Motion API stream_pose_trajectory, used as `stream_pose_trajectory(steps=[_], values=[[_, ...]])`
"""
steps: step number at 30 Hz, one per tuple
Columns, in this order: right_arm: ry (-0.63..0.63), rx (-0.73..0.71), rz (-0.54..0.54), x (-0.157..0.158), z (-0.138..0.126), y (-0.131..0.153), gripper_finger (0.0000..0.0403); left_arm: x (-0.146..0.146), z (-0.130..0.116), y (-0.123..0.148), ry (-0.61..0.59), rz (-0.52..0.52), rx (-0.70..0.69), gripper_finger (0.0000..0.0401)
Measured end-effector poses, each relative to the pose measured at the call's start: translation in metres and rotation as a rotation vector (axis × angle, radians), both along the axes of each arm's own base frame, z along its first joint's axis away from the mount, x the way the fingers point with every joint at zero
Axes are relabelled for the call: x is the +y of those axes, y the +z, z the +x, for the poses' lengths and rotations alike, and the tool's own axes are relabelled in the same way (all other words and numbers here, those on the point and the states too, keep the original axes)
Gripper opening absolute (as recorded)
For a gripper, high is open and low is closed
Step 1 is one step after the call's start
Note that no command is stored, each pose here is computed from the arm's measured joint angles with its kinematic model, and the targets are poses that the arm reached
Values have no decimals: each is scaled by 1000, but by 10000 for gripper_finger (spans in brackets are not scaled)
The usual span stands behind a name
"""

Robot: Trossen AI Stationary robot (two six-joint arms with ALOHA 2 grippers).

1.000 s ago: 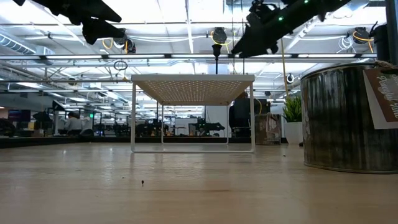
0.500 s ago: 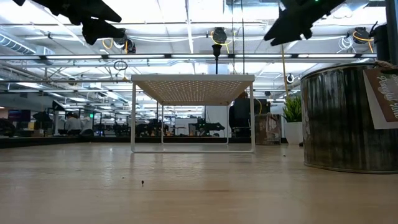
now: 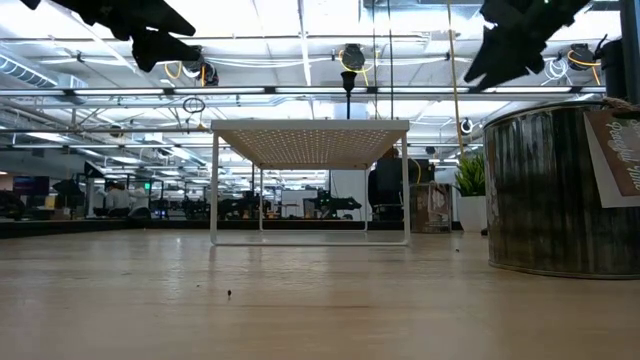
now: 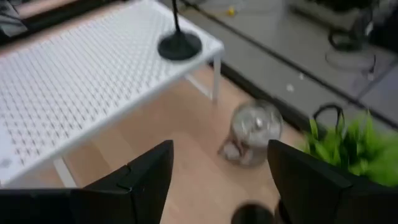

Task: Pick & Place candle stick holders
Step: Put the top black candle holder on the shelf aligned with the other black candle holder

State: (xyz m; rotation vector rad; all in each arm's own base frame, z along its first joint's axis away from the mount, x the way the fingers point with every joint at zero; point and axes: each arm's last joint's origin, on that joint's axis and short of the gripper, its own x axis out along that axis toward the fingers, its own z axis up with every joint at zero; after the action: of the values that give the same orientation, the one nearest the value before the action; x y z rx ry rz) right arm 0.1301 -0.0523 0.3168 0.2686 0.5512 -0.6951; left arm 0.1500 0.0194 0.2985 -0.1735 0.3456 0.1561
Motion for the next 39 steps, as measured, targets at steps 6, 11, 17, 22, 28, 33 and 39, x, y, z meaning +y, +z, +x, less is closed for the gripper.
stream_pose_trajectory(steps=[6,11,17,22,28,33,39], values=[[-67,-21,70,0,-2,-3,251,0,0,0,1,-1,0,248],[-131,-72,126,-2,-2,-2,251,0,0,1,3,-6,-9,248],[-247,-89,219,-5,-8,-7,251,0,1,2,4,-5,-26,248],[-338,-78,278,-8,-13,-11,251,0,1,2,5,-9,-25,248],[-448,-56,341,-11,-21,-16,251,0,1,2,5,-9,-25,248],[-505,-64,364,-14,-24,-17,251,0,1,2,5,-8,-25,248],[-564,-84,377,-18,-28,-17,251,0,1,2,5,-7,-24,248]])
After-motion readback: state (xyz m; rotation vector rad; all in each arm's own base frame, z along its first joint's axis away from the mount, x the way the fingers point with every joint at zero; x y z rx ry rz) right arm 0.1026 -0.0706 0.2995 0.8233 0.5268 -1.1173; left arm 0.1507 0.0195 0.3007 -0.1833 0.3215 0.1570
